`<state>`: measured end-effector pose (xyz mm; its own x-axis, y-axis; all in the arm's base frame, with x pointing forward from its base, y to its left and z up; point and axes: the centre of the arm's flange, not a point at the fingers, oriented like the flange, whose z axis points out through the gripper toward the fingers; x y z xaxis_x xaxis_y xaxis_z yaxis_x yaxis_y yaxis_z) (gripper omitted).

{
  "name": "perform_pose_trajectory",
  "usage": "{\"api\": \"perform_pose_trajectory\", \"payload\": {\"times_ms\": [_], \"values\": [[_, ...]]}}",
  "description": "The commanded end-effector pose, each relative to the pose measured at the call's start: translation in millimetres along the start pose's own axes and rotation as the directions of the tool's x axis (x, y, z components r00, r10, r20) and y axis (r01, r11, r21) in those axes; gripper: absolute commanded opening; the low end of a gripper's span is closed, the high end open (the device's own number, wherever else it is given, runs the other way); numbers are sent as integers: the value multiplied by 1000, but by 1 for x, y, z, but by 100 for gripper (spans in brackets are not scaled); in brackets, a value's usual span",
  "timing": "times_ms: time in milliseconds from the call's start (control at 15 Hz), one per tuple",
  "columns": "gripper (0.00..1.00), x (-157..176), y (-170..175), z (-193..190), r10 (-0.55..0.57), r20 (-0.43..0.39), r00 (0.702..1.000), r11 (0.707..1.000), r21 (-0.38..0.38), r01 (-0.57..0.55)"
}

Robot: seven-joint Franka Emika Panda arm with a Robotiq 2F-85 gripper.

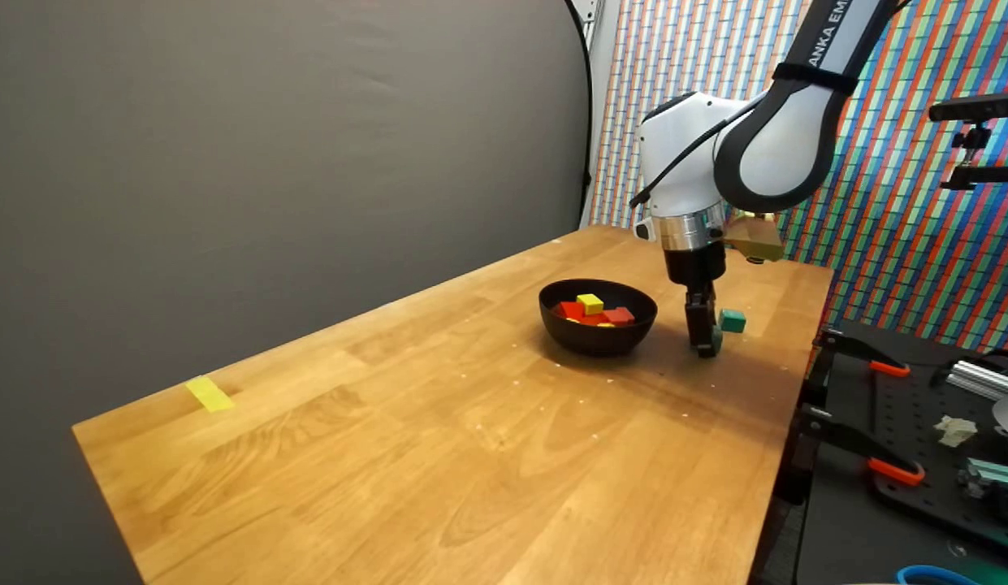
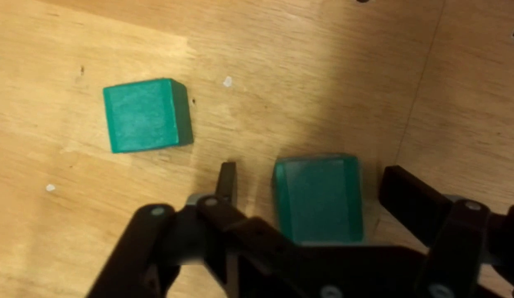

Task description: Pick up all the blocks from the table and put them in the black bowl.

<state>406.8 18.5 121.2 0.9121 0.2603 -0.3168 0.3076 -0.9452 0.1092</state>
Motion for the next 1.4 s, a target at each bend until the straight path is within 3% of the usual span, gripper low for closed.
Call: {"api": "perform_pose_trajectory", "payload": {"times_ms": [0, 333, 733, 933, 1067, 1333], "values": [[56, 14, 2, -4, -3, 14, 1000, 999, 42, 3], [22, 3, 0, -27, 21, -10, 1000, 1000, 21, -20], [24, -15, -31, -121, 54, -285, 957, 993, -81, -80], [24, 7, -57, -155, 126, -409, 904, 991, 5, -136], [24, 31, -72, -165, 166, -500, 850, 983, 13, -184], [24, 62, -83, -173, 239, -531, 813, 967, 52, -250]]}}
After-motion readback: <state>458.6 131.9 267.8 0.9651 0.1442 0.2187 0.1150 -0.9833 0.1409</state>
